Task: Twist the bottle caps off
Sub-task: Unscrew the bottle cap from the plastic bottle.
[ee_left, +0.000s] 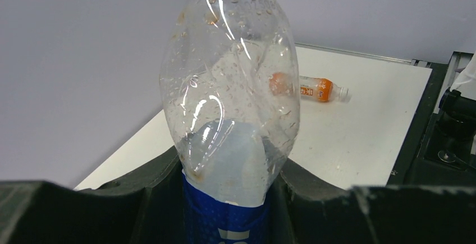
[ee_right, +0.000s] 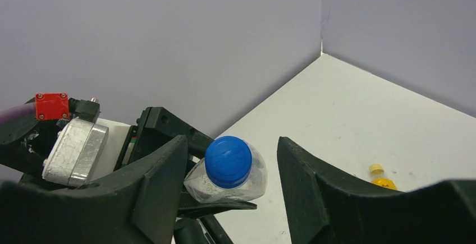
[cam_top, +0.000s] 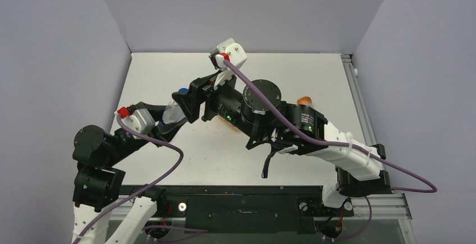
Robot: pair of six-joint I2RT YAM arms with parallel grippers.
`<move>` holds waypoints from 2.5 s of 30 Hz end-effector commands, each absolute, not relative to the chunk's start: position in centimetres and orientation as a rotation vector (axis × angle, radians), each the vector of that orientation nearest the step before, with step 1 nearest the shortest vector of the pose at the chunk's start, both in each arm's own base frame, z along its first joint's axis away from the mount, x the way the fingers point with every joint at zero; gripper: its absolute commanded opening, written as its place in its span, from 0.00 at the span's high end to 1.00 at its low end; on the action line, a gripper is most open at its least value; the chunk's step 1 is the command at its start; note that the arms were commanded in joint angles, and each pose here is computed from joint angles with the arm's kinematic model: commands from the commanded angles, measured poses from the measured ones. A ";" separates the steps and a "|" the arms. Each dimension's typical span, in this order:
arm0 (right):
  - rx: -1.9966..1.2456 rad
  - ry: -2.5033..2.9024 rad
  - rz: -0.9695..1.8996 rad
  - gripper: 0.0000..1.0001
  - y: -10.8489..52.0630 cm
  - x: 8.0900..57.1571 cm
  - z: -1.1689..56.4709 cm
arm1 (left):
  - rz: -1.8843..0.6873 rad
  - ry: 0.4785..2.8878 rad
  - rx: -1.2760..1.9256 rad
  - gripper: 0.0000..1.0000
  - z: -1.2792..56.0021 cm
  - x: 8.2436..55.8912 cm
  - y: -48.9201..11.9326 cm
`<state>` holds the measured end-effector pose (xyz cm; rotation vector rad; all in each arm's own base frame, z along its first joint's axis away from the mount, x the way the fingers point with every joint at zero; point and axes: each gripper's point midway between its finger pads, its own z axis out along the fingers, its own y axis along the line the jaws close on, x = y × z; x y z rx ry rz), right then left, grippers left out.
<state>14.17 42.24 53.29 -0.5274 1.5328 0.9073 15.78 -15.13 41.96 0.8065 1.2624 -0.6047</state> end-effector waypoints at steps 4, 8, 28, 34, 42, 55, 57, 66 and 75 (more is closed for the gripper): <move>-0.549 1.484 0.997 0.48 43.0 12.9 54.8 | -0.560 1.252 0.795 0.88 42.4 16.1 -14.6; -0.584 1.506 0.979 0.48 43.7 12.9 53.8 | -0.576 1.258 0.794 0.88 42.3 16.0 -14.8; -0.965 1.269 1.154 0.98 42.0 7.4 55.1 | -1.001 1.226 0.893 0.88 45.4 10.2 -18.1; -1.148 1.036 1.352 1.00 38.2 2.7 57.0 | -1.193 1.267 0.911 0.88 45.1 8.4 -18.9; -1.080 1.105 1.312 0.57 38.3 4.6 56.4 | -1.248 1.268 0.963 0.88 44.7 8.2 -19.3; -0.472 1.488 0.877 0.17 39.7 14.5 54.1 | -0.563 1.267 0.865 0.88 40.0 15.7 -15.0; -0.499 1.531 0.842 0.19 41.4 14.8 52.8 | -0.547 1.263 0.861 0.88 40.1 15.8 -14.8; -0.510 1.556 0.886 0.47 42.5 14.8 51.7 | -0.551 1.262 0.826 0.88 40.4 15.8 -14.7; -0.497 1.552 0.943 0.96 42.0 15.0 51.8 | -0.597 1.261 0.803 0.88 41.0 15.6 -15.0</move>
